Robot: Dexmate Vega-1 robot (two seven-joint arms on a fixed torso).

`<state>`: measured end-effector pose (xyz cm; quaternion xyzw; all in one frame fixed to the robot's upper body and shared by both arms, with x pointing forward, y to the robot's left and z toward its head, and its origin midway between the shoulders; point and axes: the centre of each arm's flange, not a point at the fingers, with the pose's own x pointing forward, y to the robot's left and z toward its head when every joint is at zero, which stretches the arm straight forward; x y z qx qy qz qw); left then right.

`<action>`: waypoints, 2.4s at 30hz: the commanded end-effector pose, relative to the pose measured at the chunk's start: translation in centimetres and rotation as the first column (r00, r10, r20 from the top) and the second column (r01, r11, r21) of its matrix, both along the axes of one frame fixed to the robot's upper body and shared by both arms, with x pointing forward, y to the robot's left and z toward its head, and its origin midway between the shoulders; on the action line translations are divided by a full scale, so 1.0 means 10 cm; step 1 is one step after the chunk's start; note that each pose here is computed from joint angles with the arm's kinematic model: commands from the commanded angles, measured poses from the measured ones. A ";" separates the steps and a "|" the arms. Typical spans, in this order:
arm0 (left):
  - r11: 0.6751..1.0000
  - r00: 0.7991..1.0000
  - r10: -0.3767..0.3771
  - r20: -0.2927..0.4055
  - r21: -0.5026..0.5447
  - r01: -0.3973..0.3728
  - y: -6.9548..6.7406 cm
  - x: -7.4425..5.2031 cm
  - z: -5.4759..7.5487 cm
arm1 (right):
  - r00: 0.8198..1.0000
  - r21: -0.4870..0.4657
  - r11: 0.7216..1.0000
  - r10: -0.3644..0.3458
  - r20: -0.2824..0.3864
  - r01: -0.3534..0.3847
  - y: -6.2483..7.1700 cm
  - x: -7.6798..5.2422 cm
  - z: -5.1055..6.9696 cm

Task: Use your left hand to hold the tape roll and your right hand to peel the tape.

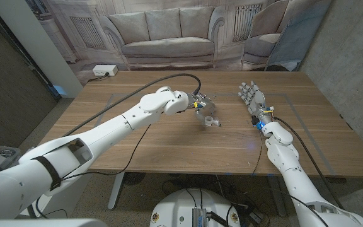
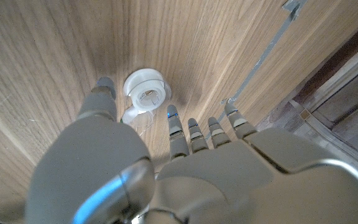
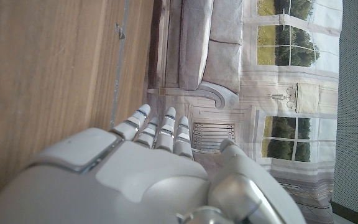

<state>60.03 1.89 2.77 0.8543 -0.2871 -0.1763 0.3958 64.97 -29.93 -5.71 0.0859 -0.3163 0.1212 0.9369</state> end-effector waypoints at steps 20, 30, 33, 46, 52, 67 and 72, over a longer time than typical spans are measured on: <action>0.998 0.994 -0.055 0.094 0.037 0.051 -0.12 0.02 -0.09 | 1.000 0.014 1.000 -0.001 -0.004 0.001 -0.06 0.06 -0.01; 0.997 0.991 -0.036 0.126 0.076 0.026 -0.11 0.03 -0.14 | 1.000 0.016 1.000 -0.007 -0.006 0.007 -0.09 0.07 -0.01; 0.996 0.987 -0.066 0.148 0.064 0.057 -0.11 0.03 -0.17 | 1.000 0.016 1.000 -0.006 -0.005 0.006 -0.09 0.08 -0.01; 0.995 0.974 -0.093 0.208 0.045 0.086 -0.11 0.00 -0.19 | 1.000 0.016 1.000 -0.009 -0.006 0.009 -0.09 0.09 0.00; 0.996 0.974 -0.081 0.213 0.044 0.074 -0.11 0.00 -0.20 | 1.000 0.015 1.000 -0.011 -0.004 0.011 -0.09 0.08 0.02; 0.991 0.954 -0.086 0.287 -0.072 0.111 -0.02 -0.05 -0.17 | 1.000 0.015 1.000 -0.012 -0.002 0.012 -0.08 0.09 0.04; 0.984 0.942 -0.087 0.325 -0.118 0.132 0.00 -0.07 -0.18 | 1.000 0.006 1.000 -0.017 -0.003 0.017 -0.08 0.08 0.06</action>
